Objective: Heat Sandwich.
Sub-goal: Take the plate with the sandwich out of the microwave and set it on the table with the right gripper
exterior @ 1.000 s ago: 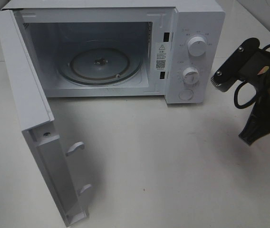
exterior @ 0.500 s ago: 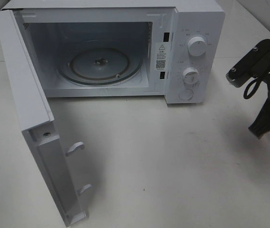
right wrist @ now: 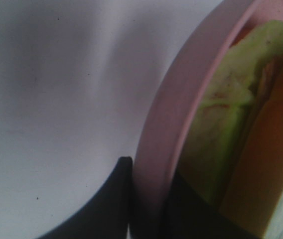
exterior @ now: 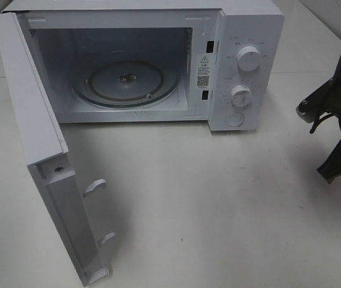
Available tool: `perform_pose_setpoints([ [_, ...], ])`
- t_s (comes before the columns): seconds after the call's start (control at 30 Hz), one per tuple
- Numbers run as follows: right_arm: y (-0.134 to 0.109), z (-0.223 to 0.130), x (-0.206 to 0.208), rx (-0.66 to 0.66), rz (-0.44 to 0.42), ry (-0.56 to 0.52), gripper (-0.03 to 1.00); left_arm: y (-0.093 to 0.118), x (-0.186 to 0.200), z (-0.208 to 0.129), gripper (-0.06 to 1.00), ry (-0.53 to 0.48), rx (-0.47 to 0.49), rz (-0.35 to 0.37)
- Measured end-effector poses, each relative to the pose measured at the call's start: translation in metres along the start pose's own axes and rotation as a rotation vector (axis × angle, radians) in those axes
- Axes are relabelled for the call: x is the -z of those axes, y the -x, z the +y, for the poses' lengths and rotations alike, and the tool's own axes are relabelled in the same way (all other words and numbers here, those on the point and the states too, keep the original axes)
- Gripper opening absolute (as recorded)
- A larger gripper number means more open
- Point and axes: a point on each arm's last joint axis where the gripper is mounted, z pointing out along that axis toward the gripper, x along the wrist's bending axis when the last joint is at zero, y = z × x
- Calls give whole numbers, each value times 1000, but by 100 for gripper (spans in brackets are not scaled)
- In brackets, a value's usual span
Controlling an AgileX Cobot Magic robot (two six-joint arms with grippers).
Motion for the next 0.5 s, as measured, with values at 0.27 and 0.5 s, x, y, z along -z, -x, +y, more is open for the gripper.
perform_pose_setpoints([
  [0.27, -12, 8, -15, -7, -8, 10, 13, 0, 0, 0, 99, 0, 0, 0],
  [0.5, -21, 13, -26, 4, -11, 19, 13, 0, 0, 0, 99, 0, 0, 0],
])
